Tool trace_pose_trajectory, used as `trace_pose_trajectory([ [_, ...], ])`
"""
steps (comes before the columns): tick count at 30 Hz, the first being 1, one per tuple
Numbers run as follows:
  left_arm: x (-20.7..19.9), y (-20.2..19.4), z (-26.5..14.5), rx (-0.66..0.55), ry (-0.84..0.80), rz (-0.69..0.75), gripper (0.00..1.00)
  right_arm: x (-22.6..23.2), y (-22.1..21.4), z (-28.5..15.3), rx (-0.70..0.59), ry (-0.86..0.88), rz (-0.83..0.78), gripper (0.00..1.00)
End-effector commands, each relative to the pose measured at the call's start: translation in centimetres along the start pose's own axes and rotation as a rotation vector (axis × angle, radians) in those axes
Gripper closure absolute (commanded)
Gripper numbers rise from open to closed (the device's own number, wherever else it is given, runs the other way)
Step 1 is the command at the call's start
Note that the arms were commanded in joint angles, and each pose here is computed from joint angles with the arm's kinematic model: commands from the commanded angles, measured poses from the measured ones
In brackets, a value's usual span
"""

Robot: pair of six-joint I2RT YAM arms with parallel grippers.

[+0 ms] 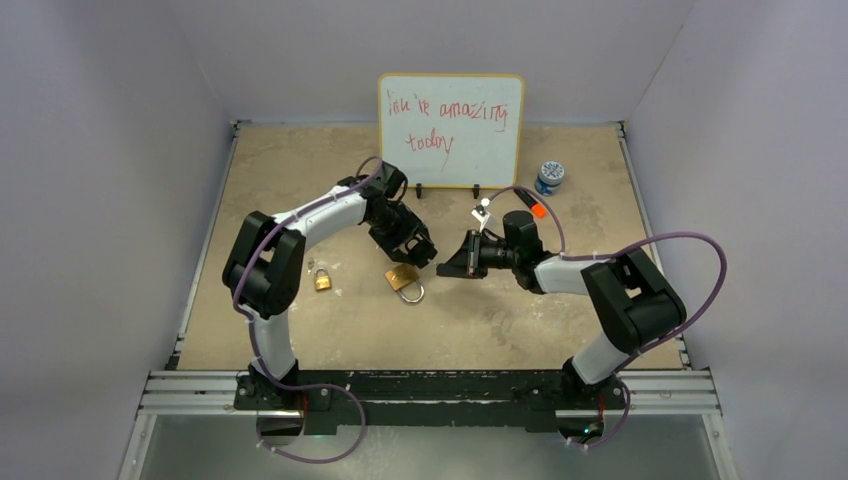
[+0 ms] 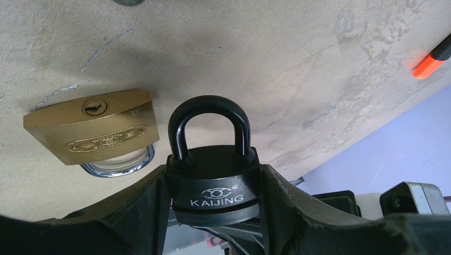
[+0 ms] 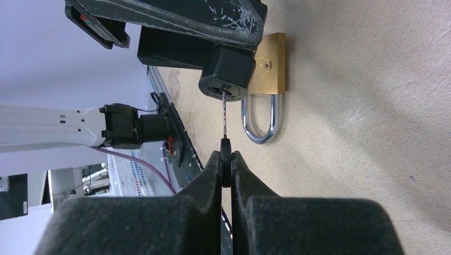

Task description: Unlock with the key

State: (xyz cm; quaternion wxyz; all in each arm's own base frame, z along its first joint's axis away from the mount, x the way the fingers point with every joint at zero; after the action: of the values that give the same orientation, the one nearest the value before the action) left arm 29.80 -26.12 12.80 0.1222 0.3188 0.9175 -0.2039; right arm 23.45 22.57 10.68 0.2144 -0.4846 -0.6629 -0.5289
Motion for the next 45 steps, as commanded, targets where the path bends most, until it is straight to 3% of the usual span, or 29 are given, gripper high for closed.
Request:
trace_pose_trajectory([
  [1,-1.3,-2.0,-2.8,0.083,-0.093,0.029,0.95,0.1,1.2,0.1,-0.045,-0.004,-0.036,1.0],
  [11,-1.4,-2.2,-2.6,0.097,-0.119,-0.018,0.96,-0.1,2.3,0.9,-0.065,-0.059,0.136,1.0],
  [21,-2.2,-2.0,-3.2,0.031,-0.168,-0.13,0.98,-0.5,2.5,2.0,-0.071,-0.152,0.254,1.0],
  [30,-2.5,-2.3,-3.3,-0.001,-0.169,-0.134,0.99,-0.4,3.0,3.0,-0.035,-0.162,0.432,1.0],
  [39,-2.5,-3.1,-3.9,0.012,-0.173,-0.099,0.99,-1.2,3.9,3.6,-0.042,-0.23,0.4,1.0],
  [45,-2.5,-4.0,-4.6,0.034,-0.183,-0.072,0.99,-1.7,6.0,3.8,-0.07,-0.362,0.249,1.0],
])
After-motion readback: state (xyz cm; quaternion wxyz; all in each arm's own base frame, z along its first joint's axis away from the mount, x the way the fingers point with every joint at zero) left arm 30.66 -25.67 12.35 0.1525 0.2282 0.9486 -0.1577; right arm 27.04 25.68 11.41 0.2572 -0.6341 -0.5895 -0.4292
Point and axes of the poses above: each gripper's point midway between its finger pads, its own z axis out along the fingers, its own x axis along the line the jaws close on, y = z × x, the point moved 6 cm from there along -z, back along the fingers, and after that the axes turned 12 degrees about -z, right-handed, at the moved point
